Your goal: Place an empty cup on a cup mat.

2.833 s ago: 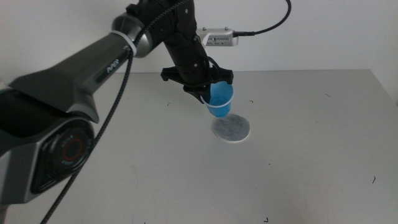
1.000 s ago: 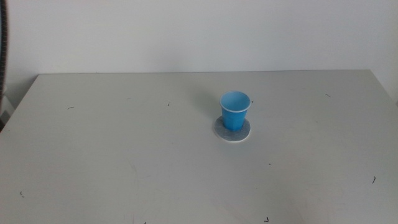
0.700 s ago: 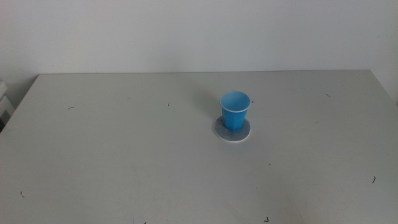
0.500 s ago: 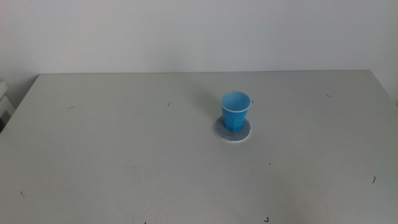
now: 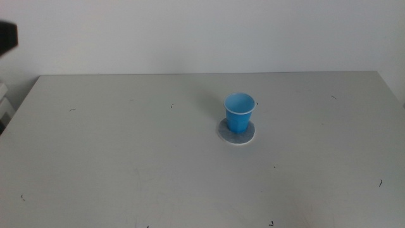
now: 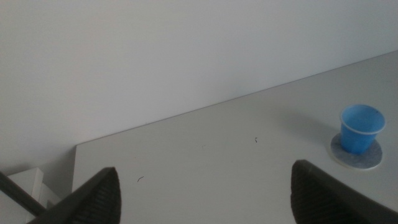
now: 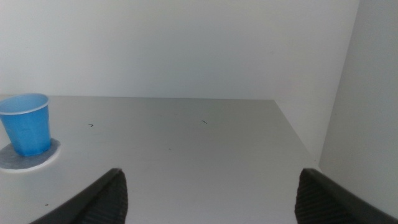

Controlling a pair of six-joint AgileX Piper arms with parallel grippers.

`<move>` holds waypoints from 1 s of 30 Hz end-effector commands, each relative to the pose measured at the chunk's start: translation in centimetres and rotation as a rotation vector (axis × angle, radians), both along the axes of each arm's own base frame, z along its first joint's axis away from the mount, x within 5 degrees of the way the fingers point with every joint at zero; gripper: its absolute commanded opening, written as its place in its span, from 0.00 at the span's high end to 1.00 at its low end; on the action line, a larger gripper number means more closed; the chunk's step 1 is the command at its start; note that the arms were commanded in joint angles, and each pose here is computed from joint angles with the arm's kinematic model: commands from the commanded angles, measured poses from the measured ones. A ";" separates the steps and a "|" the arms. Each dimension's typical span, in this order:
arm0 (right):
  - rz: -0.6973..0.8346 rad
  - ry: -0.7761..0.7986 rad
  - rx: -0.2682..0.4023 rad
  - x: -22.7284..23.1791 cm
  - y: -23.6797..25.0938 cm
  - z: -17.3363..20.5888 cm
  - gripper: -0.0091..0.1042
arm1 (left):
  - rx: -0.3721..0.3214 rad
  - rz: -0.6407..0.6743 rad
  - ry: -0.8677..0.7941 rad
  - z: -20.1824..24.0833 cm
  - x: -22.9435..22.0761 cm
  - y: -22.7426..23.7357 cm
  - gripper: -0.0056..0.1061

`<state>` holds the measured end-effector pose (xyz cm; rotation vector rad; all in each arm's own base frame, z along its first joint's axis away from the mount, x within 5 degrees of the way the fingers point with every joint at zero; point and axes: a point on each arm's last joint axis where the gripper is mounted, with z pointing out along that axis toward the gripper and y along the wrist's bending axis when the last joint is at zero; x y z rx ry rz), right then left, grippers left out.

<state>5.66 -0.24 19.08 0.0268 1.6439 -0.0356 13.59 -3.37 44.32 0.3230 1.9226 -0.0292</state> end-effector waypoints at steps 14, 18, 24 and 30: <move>0.002 -0.108 -0.023 -0.2 0.0 1.1 0.09 | -0.218 0.080 -0.226 -18.5 -4.6 2.0 0.01; 0.002 -0.108 -0.023 -0.2 0.0 1.1 0.09 | -0.224 0.092 -0.258 -22.2 -5.8 2.3 0.01; 0.002 -0.108 -0.023 -0.2 0.0 1.1 0.09 | -0.195 0.129 -0.317 -24.5 -7.2 2.8 0.01; 0.002 -0.108 -0.023 -0.2 0.0 1.1 0.09 | -0.195 0.186 -0.369 -24.3 -7.8 3.2 0.01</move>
